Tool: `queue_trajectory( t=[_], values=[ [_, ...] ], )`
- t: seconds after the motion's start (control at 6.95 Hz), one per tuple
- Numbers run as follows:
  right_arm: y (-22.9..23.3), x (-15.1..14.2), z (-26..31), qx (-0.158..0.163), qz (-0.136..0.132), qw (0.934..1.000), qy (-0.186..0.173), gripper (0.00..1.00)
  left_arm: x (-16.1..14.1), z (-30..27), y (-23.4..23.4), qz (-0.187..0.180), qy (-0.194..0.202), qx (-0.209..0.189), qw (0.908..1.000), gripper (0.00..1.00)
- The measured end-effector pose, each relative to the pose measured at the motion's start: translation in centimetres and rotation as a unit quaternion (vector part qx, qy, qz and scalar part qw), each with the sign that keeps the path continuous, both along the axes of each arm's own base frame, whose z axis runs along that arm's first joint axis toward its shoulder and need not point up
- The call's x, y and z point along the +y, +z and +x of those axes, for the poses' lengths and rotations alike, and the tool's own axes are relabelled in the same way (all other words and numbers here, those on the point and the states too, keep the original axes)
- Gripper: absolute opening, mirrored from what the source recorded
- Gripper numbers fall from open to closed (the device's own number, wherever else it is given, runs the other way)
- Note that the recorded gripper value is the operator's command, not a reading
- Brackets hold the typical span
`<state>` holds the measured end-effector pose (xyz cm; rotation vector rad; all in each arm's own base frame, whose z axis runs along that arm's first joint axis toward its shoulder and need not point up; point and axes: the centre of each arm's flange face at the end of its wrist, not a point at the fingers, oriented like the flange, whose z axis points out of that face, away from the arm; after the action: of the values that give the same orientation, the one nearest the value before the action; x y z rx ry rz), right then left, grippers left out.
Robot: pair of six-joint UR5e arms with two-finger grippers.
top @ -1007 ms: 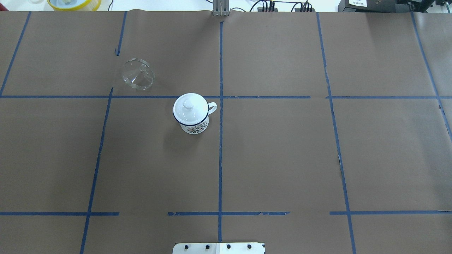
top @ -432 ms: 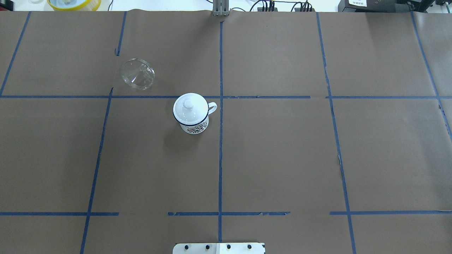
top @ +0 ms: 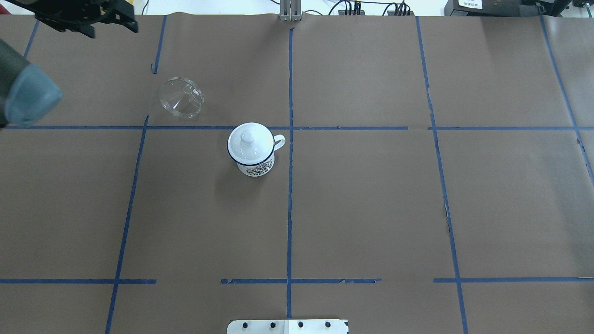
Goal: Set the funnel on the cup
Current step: 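Move the left gripper over the white lid on the mug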
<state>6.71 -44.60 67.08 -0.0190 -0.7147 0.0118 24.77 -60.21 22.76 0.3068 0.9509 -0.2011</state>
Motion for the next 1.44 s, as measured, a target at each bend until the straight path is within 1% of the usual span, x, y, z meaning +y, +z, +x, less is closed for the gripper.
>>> queue_trajectory(
  t=[0.14,0.29,0.43,0.58,0.86,1.01,1.29,1.44],
  values=[
    [0.0,0.0,0.0,0.0,0.0,1.0,0.0,1.0,-0.2,5.2,-3.3,-0.04,0.0,0.005,0.9992,1.0],
    [0.0,0.0,0.0,0.0,0.0,1.0,0.0,1.0,-0.7,10.4,-6.7,-0.086,0.0,-0.001,0.9963,1.0],
    [0.0,0.0,0.0,0.0,0.0,1.0,0.0,1.0,-0.4,14.9,-9.0,-0.124,-0.001,-0.009,0.9922,1.0],
    [0.0,0.0,0.0,0.0,0.0,1.0,0.0,1.0,0.8,18.7,-10.0,-0.152,0.004,-0.013,0.9882,1.0],
    [0.0,0.0,0.0,0.0,0.0,1.0,0.0,1.0,3.8,23.6,-10.0,-0.189,0.013,-0.019,0.9816,1.0],
    [0.0,0.0,0.0,0.0,0.0,1.0,0.0,1.0,4.6,24.6,-9.4,-0.198,0.016,-0.022,0.9799,1.0],
    [0.0,0.0,0.0,0.0,0.0,1.0,0.0,1.0,5.2,24.9,-7.5,-0.207,0.016,-0.03,0.9777,0.99],
    [0.0,0.0,0.0,0.0,0.0,1.0,0.0,1.0,5.3,24.9,-6.9,-0.209,0.016,-0.032,0.9772,0.97]
  ],
)
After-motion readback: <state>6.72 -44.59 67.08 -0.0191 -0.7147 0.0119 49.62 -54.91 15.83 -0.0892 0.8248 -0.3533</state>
